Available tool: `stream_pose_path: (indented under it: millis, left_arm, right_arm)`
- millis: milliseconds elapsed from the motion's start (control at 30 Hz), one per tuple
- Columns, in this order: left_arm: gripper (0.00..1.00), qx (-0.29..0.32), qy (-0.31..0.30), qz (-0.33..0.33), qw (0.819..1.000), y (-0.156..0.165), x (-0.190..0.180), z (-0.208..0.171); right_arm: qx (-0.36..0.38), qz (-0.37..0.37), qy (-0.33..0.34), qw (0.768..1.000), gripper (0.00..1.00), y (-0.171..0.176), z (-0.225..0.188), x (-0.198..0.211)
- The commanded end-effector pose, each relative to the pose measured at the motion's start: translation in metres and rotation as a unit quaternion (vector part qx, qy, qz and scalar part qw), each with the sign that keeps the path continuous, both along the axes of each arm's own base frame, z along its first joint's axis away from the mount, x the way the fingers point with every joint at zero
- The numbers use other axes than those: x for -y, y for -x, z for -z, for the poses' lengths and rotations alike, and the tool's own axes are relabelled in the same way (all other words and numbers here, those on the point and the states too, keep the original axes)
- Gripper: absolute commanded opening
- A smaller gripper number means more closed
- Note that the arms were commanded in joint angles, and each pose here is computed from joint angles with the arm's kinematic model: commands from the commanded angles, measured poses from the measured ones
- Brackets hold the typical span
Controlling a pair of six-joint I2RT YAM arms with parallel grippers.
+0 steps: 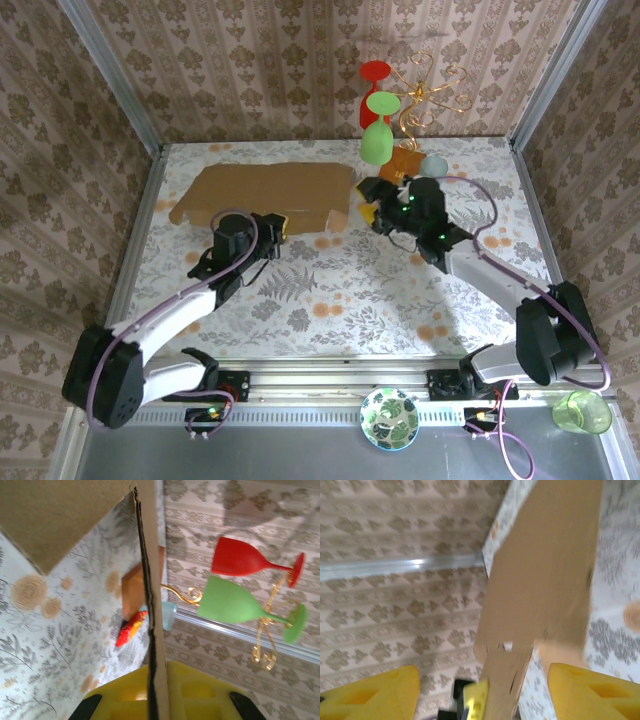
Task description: Fold the paper box
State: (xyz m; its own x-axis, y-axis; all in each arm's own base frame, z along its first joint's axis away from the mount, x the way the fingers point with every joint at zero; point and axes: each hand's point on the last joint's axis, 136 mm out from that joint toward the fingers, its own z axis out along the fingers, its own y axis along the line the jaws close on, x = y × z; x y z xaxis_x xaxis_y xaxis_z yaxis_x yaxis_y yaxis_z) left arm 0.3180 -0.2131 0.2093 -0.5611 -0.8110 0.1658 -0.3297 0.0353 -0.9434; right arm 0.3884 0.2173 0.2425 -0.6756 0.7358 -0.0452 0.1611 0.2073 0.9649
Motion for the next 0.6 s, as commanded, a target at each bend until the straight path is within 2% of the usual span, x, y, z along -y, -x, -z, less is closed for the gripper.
stream_pose_path:
  millis: [0,333,567]
  left_arm:
    - [0.00,0.016,-0.002,0.023,1.000,0.017,-0.006,-0.018]
    - [0.00,0.025,0.012,0.026,0.999,0.035,-0.020,-0.024]
    - [0.00,0.024,0.013,0.030,0.999,0.038,-0.020,-0.024]
  right_arm:
    - [0.000,0.009,0.003,1.000,0.73,-0.009,0.007,0.012]
    - [-0.052,0.023,-0.059,0.997,0.74,-0.042,0.055,-0.004]
    - [-0.083,0.024,-0.096,0.992,0.67,-0.058,0.079,-0.038]
